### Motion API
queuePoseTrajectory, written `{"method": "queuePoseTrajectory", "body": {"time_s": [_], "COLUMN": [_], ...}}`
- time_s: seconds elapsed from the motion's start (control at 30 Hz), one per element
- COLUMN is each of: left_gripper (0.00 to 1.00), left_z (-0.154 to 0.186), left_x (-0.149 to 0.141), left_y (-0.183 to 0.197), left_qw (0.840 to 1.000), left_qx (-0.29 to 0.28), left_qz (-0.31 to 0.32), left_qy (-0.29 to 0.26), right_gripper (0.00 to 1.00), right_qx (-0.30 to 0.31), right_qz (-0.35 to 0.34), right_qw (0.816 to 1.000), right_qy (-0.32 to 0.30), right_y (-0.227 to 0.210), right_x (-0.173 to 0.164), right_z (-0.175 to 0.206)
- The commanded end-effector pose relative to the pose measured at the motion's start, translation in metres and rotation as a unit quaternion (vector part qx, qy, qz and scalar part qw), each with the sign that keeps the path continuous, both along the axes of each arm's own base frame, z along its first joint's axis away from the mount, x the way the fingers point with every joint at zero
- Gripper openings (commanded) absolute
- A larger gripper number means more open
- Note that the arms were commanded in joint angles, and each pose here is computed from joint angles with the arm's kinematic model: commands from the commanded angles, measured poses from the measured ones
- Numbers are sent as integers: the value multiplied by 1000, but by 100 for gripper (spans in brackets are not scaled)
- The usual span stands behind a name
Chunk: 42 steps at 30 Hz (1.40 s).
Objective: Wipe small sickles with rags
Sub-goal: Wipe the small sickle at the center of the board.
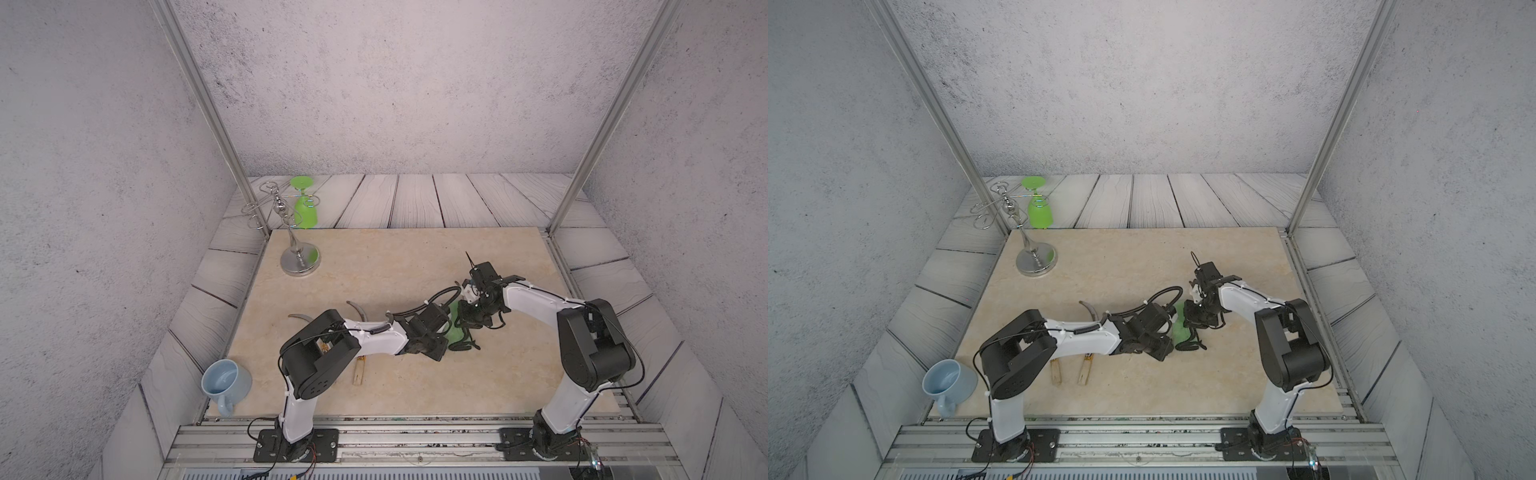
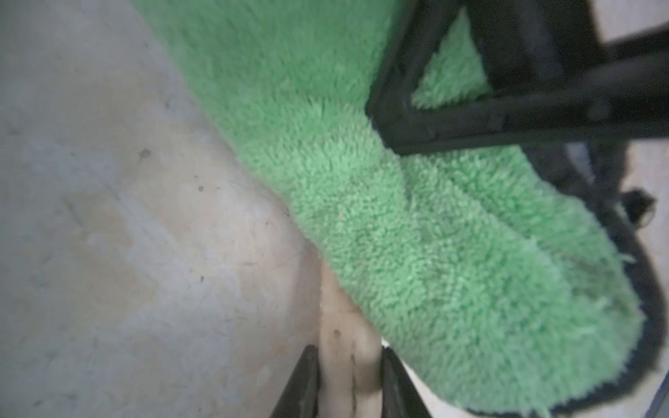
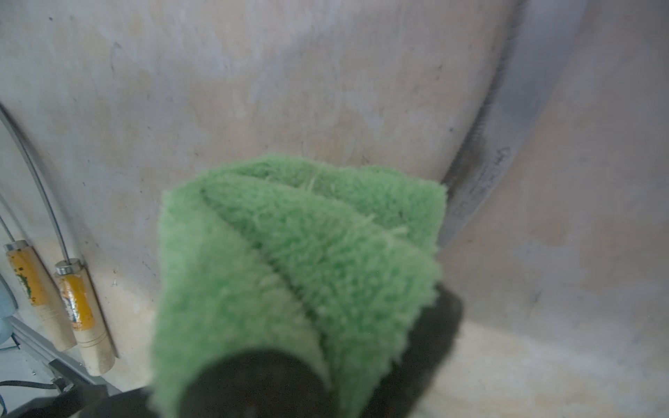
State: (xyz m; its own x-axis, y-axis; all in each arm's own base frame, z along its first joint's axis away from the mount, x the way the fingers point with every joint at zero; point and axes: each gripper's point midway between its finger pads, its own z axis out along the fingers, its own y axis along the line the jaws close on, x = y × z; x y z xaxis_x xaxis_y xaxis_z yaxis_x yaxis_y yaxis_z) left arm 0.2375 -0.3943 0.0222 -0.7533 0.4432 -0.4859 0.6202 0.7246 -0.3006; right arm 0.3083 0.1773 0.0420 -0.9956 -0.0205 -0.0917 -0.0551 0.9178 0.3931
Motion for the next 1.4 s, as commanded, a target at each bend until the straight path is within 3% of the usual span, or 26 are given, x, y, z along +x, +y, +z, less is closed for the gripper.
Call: {"method": "queuePoseTrajectory", "body": {"time_s": [0.0, 0.37, 0.57, 0.7, 0.9, 1.03, 1.37], "left_gripper": [13, 13, 13, 13, 12, 12, 12], "left_z": [-3, -3, -5, -5, -7, -9, -9], "left_x": [-3, -5, -6, -5, -5, -4, -4], "left_y": [3, 5, 5, 5, 3, 2, 1], "left_qw": [1000, 1000, 1000, 1000, 1000, 1000, 1000], "left_qx": [-4, -4, -4, -3, -4, -7, -21], "left_qz": [-3, -4, -3, -2, 0, 3, 14], "left_qy": [7, 9, 11, 11, 14, 16, 17], "right_gripper": [16, 16, 16, 16, 16, 18, 18], "right_qx": [-101, -194, -198, -156, -77, -55, -31], "right_qz": [-5, -31, -43, -28, -6, 8, 22], "right_qw": [995, 980, 978, 984, 992, 994, 998], "right_qy": [23, -29, -60, -79, -99, -96, -48], "right_y": [-29, -61, -66, -50, -30, -26, -2], "right_x": [-4, 38, 63, 69, 42, 14, -15], "right_z": [-36, -23, -4, 16, 60, 78, 40]}}
